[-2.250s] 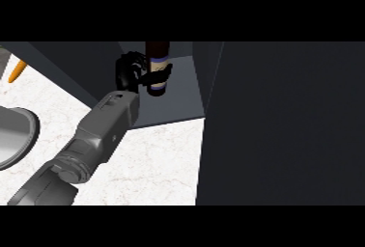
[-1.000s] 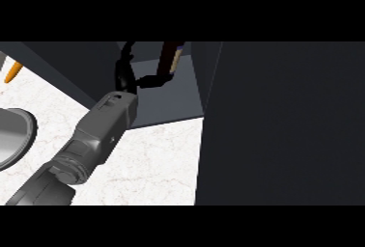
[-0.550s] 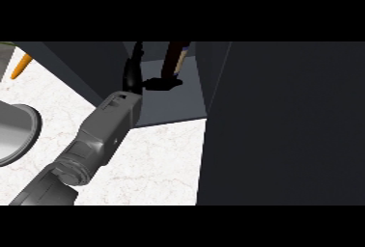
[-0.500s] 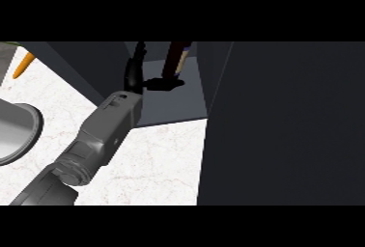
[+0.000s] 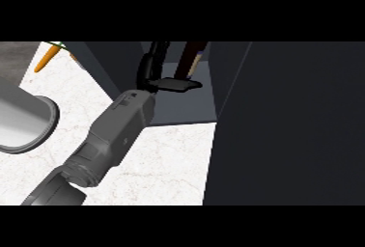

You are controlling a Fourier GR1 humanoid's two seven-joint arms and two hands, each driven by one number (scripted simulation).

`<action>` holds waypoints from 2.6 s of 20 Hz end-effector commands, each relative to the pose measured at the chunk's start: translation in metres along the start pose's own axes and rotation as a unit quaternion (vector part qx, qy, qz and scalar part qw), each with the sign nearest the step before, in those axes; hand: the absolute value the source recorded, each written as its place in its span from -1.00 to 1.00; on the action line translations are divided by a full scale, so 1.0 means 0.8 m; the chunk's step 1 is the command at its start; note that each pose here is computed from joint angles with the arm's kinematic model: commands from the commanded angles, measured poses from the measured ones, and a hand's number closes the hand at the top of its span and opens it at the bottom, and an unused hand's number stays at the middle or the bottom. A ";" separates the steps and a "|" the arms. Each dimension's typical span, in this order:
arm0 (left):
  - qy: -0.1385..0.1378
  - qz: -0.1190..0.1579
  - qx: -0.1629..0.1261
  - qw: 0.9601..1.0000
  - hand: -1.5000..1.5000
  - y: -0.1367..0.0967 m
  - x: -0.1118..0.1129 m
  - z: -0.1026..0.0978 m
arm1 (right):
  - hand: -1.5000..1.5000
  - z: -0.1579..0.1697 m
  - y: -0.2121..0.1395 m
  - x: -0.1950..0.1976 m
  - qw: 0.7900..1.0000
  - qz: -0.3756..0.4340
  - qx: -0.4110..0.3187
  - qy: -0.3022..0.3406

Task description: Pick up the wine, place it into the cabinet and close the cabinet

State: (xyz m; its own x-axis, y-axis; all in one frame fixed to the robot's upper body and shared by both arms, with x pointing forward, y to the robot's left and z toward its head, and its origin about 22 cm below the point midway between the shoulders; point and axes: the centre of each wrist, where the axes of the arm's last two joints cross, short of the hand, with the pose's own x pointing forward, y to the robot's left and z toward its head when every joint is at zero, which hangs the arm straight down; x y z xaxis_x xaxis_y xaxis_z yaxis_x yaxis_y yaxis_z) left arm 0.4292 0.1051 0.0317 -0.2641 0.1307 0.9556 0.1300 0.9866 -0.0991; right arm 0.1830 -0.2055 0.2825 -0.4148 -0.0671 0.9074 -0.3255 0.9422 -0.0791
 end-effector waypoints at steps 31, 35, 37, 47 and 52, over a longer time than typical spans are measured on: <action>-0.025 0.113 -0.054 0.992 -1.00 -0.146 0.106 0.193 | -1.00 0.015 0.023 0.017 1.000 0.014 -0.016 0.007; -0.007 0.148 -0.047 0.988 -1.00 -0.146 0.118 0.228 | -1.00 0.003 0.017 0.025 1.000 0.019 -0.022 0.001; -0.026 0.146 -0.030 0.989 1.00 -0.136 0.122 0.245 | -1.00 0.015 0.009 0.012 0.999 0.012 -0.030 0.003; -0.014 0.163 -0.086 0.983 1.00 -0.044 0.152 0.313 | -1.00 0.012 0.020 0.023 1.000 0.004 0.019 0.023; -0.007 0.147 -0.106 0.983 1.00 -0.006 0.155 0.337 | 1.00 0.010 0.047 0.013 0.992 0.050 0.116 0.000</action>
State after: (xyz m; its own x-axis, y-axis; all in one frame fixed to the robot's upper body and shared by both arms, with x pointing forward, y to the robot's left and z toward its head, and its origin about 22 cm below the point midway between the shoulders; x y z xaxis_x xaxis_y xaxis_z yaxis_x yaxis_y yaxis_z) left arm 0.1483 0.1180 0.0767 -0.2022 0.4187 0.8853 0.3743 0.8684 -0.3252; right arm 0.1717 -0.1809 0.2849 -0.4169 0.0251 0.9086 -0.3643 0.9112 -0.1923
